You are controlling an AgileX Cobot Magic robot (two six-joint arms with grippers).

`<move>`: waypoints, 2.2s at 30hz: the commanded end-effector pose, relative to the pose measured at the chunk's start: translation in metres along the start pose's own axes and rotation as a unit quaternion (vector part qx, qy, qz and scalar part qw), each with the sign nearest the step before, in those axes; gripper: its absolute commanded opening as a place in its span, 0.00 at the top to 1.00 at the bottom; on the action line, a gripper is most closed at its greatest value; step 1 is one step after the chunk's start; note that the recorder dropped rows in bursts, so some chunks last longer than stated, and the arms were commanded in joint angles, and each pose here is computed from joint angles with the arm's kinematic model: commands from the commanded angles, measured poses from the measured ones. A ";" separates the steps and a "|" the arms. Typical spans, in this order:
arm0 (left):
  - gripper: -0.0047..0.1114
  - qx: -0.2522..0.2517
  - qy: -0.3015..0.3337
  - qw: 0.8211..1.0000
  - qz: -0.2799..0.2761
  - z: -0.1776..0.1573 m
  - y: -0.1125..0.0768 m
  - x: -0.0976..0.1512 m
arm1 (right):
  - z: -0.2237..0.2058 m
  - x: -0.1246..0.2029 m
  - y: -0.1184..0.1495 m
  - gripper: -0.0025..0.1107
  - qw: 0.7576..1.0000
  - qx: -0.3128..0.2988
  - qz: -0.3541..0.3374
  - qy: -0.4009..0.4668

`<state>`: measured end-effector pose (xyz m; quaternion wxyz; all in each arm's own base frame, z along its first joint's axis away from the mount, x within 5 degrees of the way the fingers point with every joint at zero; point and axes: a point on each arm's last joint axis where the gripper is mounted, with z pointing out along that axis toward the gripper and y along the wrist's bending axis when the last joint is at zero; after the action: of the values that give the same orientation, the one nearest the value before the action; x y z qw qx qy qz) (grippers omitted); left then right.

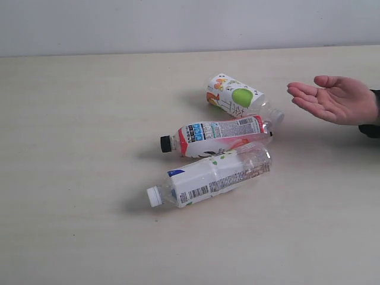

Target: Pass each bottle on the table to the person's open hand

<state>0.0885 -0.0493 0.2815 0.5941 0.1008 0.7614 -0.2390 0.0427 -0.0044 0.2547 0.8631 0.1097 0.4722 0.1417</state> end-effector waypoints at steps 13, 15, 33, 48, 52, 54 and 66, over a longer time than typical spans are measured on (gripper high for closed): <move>0.95 -0.001 -0.012 1.000 -0.002 -0.001 0.000 -0.001 | 0.186 -0.049 0.030 0.98 0.972 0.054 -0.051 0.223; 0.95 -0.001 -0.012 1.000 -0.002 -0.001 0.000 -0.001 | 0.221 -0.032 0.022 0.98 0.940 0.095 -0.072 0.320; 0.95 -0.001 -0.012 1.000 -0.002 -0.001 0.000 -0.001 | 0.243 0.166 0.100 0.98 0.477 -0.430 -0.204 0.739; 0.95 -0.001 -0.012 1.000 -0.002 -0.001 0.000 -0.001 | 0.169 0.221 0.184 0.90 0.260 -0.563 -0.380 0.687; 0.95 -0.001 -0.012 1.000 -0.002 -0.001 0.000 -0.001 | 0.169 0.222 0.187 0.86 0.271 -0.565 -0.373 0.684; 0.95 -0.001 -0.012 1.000 -0.002 -0.001 0.000 -0.001 | 0.169 0.221 0.188 0.80 0.269 -0.578 -0.368 0.677; 0.95 -0.001 -0.012 1.000 -0.002 -0.001 0.000 -0.001 | 0.164 0.222 0.201 0.35 0.266 -0.685 -0.348 0.582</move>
<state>0.0885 -0.0493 0.2817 0.5946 0.1001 0.7609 -0.2397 0.2676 0.2473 0.2313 0.0575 -0.8005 0.5848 0.1182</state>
